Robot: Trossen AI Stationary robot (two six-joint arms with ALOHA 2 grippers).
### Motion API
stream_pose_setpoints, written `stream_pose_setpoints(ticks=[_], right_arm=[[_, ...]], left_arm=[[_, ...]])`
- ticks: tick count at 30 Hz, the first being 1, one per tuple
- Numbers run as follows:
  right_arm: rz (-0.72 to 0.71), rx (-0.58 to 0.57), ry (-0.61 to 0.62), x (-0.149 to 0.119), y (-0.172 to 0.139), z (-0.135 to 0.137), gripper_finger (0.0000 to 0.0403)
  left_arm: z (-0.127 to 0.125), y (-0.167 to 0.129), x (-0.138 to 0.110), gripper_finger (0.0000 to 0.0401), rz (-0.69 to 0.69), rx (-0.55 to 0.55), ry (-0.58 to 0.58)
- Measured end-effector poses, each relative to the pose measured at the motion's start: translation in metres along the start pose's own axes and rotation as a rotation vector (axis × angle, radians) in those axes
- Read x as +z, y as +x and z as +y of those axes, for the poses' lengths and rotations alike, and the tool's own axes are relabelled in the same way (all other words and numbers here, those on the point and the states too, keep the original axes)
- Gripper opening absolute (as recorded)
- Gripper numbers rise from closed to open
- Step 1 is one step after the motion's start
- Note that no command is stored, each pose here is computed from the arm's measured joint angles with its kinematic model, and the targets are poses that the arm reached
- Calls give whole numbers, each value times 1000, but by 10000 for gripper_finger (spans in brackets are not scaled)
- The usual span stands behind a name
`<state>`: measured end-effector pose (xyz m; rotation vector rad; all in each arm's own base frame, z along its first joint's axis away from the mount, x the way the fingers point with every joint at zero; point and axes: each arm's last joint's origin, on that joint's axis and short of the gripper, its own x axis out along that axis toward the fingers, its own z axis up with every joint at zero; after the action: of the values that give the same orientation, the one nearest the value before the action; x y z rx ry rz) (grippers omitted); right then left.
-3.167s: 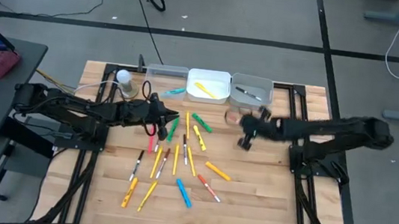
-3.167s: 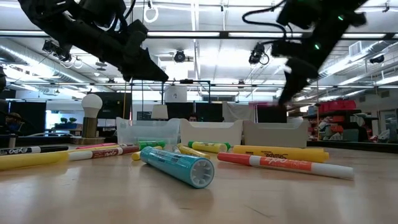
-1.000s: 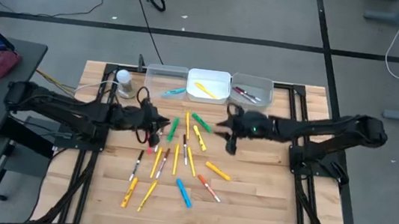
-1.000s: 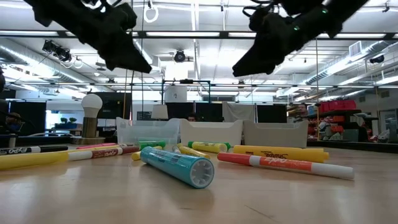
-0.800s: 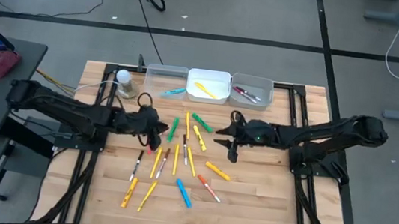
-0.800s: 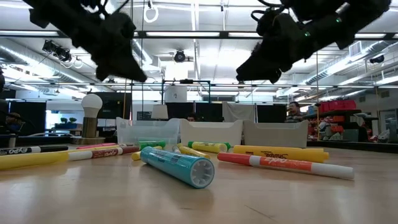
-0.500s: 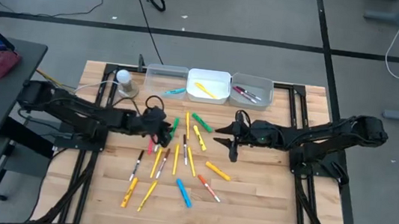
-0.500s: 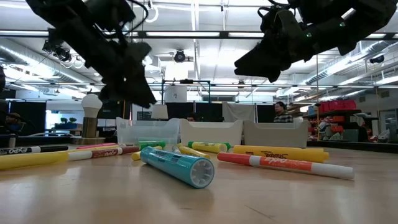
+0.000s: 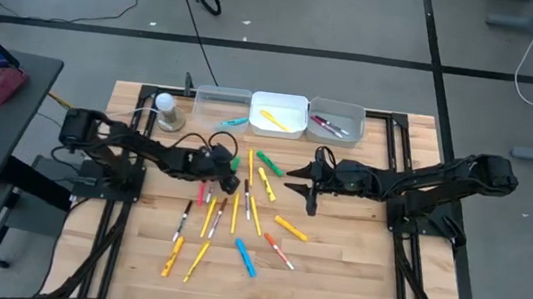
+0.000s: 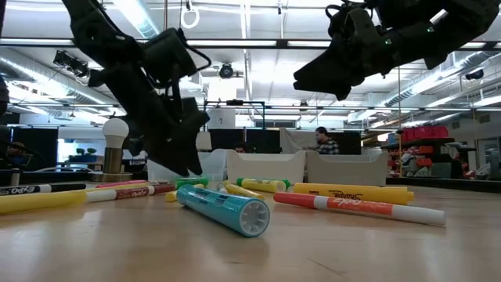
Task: Pick & Place Markers
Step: Put the green highlighter pen into the transparent bin
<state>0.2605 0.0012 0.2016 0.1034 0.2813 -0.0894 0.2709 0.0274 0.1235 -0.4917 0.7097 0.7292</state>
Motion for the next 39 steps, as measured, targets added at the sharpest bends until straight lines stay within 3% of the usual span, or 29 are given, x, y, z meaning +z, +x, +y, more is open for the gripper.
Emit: stream_pose_setpoints(ticks=[12,17,25,32,35,39], right_arm=[[-3,-1,0,0,0,0,160],[-2,-2,0,0,0,0,160],[-2,-2,-1,0,0,0,160],[-15,-23,-10,1,0,-1,160],[-29,-58,-20,3,0,-2,160],[-43,-63,-17,4,0,-3,160]], left_arm=[[4,22,1,71,33,58,38],[4,13,8,70,18,32,113],[13,-46,57,70,-187,-99,152],[57,-85,127,70,-142,63,269],[74,-80,160,70,-111,60,322],[104,-51,183,70,-10,67,374]])
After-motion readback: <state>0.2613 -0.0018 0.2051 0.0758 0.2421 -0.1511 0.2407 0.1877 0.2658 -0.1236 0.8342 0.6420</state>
